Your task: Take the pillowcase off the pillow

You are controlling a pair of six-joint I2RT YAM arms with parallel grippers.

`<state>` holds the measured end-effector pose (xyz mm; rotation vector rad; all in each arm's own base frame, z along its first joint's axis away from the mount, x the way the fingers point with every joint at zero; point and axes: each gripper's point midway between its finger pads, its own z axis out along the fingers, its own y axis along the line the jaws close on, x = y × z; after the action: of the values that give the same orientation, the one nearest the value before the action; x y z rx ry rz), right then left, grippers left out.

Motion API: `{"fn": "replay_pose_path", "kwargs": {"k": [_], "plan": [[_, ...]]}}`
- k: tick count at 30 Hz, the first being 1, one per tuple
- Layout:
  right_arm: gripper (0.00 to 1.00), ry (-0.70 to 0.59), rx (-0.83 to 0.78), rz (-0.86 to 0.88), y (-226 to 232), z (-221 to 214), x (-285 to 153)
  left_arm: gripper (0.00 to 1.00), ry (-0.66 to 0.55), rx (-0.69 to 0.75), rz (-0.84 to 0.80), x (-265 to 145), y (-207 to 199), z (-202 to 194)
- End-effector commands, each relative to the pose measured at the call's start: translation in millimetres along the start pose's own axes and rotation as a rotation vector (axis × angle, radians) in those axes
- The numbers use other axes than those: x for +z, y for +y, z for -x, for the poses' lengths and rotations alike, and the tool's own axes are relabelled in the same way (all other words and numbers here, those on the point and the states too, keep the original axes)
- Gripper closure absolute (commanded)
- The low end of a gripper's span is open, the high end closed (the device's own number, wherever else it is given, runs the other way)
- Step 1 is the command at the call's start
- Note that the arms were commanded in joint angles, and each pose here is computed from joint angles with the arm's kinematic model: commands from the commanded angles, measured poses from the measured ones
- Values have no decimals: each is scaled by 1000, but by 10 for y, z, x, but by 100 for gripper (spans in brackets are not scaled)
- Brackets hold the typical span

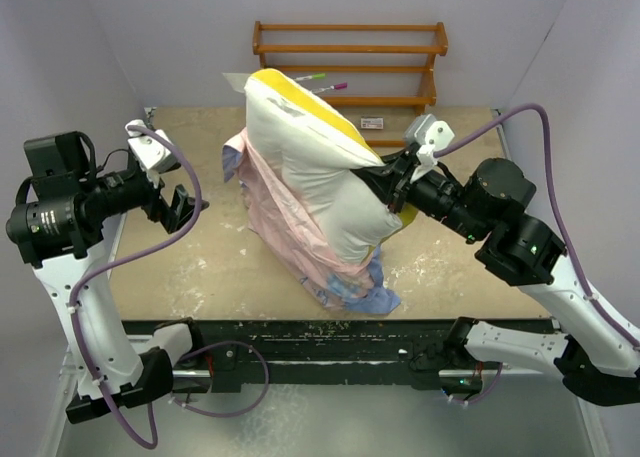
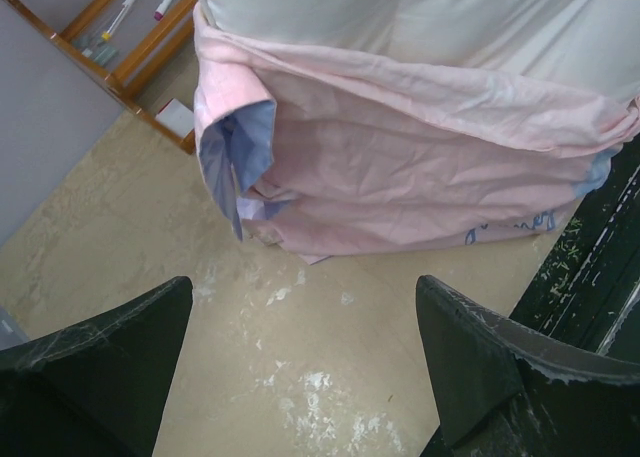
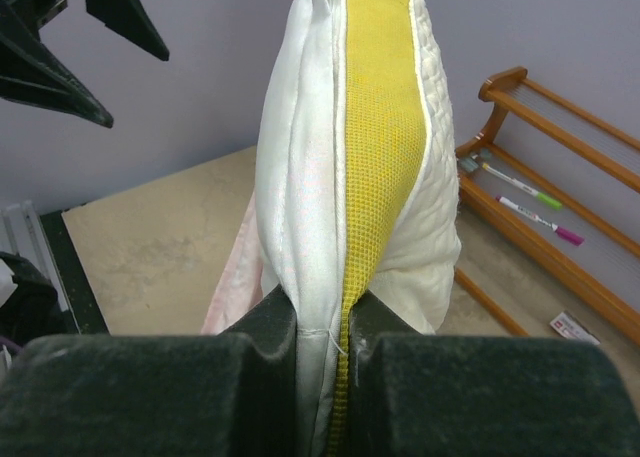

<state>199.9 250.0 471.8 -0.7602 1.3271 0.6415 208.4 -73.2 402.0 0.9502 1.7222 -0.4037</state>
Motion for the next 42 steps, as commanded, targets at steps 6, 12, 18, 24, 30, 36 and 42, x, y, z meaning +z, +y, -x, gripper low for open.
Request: {"fn": "replay_pose_path", "kwargs": {"k": [6, 12, 18, 24, 30, 36, 42], "plan": [[100, -174, 18, 153, 248, 555, 79, 1, -184, 161, -78, 143, -138, 84], [100, -198, 47, 217, 363, 637, 159, 7, -139, 138, -30, 313, 121, -172], [100, -228, 55, 245, 404, 746, 164, 23, -119, 103, -17, 458, 248, -398], [100, -304, 63, 242, 387, 987, 129, 82, -120, 77, -51, 551, 193, -521], [100, -492, 84, 124, 141, 1497, -91, 99, -49, 62, 16, 574, 282, -762], [100, -788, 128, -103, -301, 2126, -799, 100, 109, 29, 111, 601, 477, -1218], [100, -1080, 221, -314, -690, 2444, -1722, 100, 209, 1, 86, 624, 366, -1609]]}}
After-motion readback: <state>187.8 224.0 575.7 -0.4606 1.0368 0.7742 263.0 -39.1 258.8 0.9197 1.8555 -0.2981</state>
